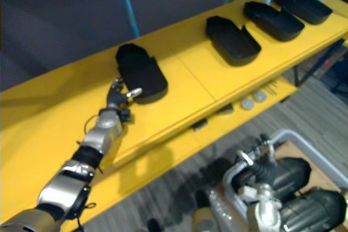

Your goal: Walk over and take plastic housings, then place them on the shelf

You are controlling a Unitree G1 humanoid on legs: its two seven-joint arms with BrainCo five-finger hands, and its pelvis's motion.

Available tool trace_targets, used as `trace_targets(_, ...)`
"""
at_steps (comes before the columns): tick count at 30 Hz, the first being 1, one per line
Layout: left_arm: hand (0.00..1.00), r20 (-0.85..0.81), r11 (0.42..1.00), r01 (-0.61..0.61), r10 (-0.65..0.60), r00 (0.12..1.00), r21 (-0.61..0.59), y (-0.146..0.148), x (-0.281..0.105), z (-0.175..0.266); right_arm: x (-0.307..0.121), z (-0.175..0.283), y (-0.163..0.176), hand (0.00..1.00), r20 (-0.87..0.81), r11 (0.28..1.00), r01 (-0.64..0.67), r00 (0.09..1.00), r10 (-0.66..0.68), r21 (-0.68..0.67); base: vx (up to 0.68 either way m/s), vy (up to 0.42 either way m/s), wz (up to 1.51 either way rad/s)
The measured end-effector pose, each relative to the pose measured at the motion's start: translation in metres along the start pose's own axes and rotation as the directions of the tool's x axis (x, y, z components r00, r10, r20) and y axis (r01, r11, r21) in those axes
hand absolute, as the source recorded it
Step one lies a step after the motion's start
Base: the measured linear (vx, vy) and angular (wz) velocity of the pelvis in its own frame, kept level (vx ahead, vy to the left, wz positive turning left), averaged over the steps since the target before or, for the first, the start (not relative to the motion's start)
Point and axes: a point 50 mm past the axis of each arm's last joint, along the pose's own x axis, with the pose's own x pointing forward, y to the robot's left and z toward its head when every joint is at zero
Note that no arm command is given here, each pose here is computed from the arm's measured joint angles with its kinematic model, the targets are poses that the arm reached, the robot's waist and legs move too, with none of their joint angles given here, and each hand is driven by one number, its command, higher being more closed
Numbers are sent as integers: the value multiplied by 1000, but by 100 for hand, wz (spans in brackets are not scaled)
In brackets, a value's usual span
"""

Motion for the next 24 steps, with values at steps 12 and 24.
trace_targets(12, 0, 7, 999, 42, -42, 999, -14, -3, -2, -1, -4, -1, -2, 0, -9, 1000, 8, 1000, -8, -1, 0, 0, 0)
trace_targets(24, 0, 14, 996, 84, -84, 996, -39, -7, -6, -3, -9, -3, -6, 0, -19, 999, 36, 999, -36, -8, 0, 0, 0)
